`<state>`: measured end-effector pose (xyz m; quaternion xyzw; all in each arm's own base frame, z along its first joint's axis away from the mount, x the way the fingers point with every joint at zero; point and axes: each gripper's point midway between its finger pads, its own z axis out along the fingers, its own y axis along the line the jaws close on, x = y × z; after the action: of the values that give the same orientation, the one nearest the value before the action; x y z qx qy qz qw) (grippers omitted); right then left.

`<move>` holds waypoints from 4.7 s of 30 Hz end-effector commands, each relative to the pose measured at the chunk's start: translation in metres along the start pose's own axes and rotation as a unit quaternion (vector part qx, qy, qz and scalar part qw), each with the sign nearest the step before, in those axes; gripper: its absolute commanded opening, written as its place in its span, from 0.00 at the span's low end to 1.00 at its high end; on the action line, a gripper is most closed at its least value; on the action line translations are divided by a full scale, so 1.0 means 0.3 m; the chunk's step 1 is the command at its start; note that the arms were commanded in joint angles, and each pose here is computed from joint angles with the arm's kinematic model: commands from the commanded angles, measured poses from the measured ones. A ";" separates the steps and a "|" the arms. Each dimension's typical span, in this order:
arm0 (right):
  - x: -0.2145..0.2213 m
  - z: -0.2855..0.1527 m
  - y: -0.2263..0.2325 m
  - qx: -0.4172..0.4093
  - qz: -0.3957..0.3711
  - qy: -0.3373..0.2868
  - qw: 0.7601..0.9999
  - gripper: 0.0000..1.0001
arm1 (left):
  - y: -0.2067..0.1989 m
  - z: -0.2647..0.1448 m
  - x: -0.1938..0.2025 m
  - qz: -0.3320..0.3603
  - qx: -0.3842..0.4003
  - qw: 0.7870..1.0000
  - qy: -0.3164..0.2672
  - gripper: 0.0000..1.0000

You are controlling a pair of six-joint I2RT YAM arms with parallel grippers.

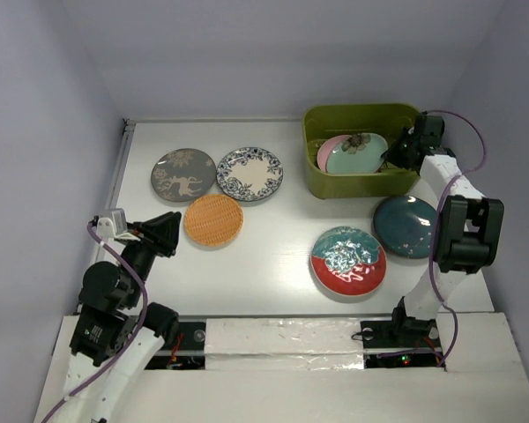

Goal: Place the plates into the plastic bin on the countertop

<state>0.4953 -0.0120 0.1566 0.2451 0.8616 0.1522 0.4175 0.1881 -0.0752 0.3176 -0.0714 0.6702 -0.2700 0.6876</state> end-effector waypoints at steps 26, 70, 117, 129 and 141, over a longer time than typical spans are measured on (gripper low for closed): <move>0.141 -0.452 0.609 -0.207 -0.087 -0.125 0.966 0.00 | -0.028 -0.014 -0.044 -0.002 0.022 0.999 -0.028 0.09; 0.778 -0.628 0.964 -0.359 -0.001 -0.020 0.933 0.00 | 0.018 0.011 -0.042 -0.030 -0.027 0.999 -0.029 0.31; -0.056 -0.502 0.276 -0.189 0.022 -0.223 0.956 0.79 | -0.563 0.330 1.162 -0.048 0.126 0.904 0.407 0.53; 0.207 -0.625 0.273 -0.284 0.014 -0.184 0.941 0.72 | -0.575 0.332 1.331 -0.065 0.141 0.883 0.443 0.44; 0.328 -0.685 0.225 -0.291 -0.003 -0.165 0.942 0.57 | -0.443 0.330 1.265 -0.115 0.102 0.900 0.409 0.00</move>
<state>0.3093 0.0783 0.2586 0.1506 0.6910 0.3439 0.6178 0.2184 -0.4167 0.0370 0.0582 0.8556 -0.4256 0.2888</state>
